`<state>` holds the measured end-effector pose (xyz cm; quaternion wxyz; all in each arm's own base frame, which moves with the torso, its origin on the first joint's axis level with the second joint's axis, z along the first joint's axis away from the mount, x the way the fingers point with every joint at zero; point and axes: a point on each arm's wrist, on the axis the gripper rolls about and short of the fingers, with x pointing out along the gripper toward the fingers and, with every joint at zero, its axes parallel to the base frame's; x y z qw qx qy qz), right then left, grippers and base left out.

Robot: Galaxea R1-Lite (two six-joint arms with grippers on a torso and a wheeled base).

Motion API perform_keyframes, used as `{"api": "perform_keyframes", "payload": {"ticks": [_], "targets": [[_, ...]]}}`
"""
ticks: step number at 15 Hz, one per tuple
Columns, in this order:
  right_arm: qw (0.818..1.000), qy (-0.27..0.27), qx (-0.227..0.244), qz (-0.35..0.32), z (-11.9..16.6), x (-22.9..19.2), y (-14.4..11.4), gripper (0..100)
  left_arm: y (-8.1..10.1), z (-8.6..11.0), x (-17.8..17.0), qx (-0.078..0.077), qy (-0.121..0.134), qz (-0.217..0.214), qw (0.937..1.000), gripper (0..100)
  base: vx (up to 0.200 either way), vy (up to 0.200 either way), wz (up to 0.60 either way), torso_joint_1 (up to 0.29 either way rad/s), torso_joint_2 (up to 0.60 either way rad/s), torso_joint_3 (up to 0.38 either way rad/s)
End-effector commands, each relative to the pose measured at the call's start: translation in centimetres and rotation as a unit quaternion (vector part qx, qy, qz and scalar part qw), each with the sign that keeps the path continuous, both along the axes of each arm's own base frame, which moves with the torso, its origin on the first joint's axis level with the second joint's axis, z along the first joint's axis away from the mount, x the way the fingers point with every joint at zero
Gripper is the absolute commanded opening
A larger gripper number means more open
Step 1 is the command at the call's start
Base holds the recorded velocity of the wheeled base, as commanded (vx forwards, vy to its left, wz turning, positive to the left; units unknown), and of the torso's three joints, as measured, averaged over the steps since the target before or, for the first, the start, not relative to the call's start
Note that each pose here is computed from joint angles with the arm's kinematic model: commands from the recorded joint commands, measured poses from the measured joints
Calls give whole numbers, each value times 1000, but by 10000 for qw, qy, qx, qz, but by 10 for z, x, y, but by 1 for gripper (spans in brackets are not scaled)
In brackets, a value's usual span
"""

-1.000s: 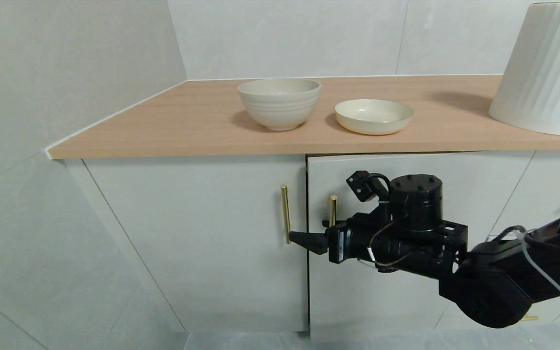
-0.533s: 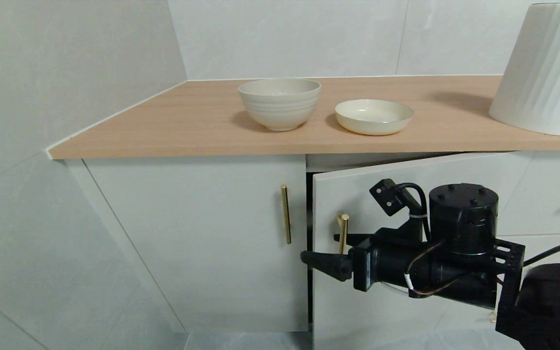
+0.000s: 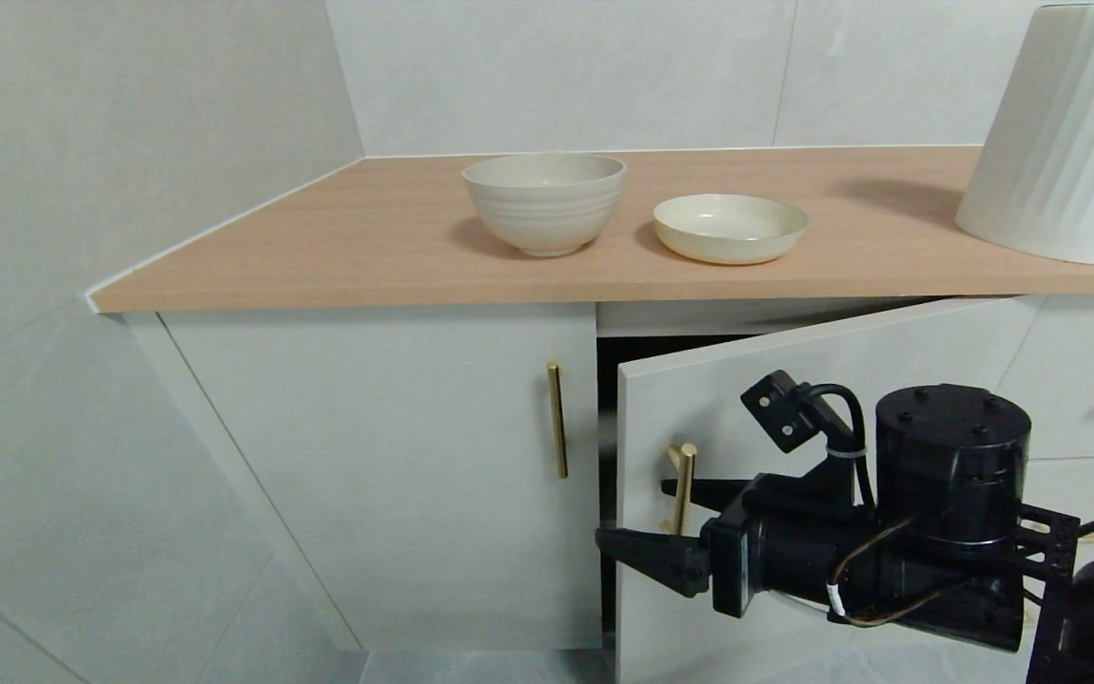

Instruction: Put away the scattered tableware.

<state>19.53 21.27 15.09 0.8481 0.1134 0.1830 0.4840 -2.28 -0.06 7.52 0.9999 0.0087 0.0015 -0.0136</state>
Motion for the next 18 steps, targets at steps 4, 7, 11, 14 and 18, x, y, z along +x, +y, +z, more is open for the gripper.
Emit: {"api": "perform_keyframes", "payload": {"ticks": [4,7,11,14,18], "targets": [[9998,-140,140,21,11,-10,-10,100,0,0,0,51,6,-25,10000,100,0,0,0,0,0,0],[9998,-144,146,29,11,-10,-10,100,-2,17,-5,5,-238,-385,9990,100,0,0,0,0,0,0],[9998,-146,137,38,11,-10,-10,100,-5,87,8,-463,706,-1257,9885,100,0,0,0,0,0,0],[9998,-140,132,38,11,-11,-10,100,-8,126,52,-524,1294,-1792,9739,100,0,0,0,0,0,0],[9999,-87,76,46,6,-9,-8,100,-35,139,154,-268,2072,-3084,9280,100,0,0,0,0,0,0]]}}
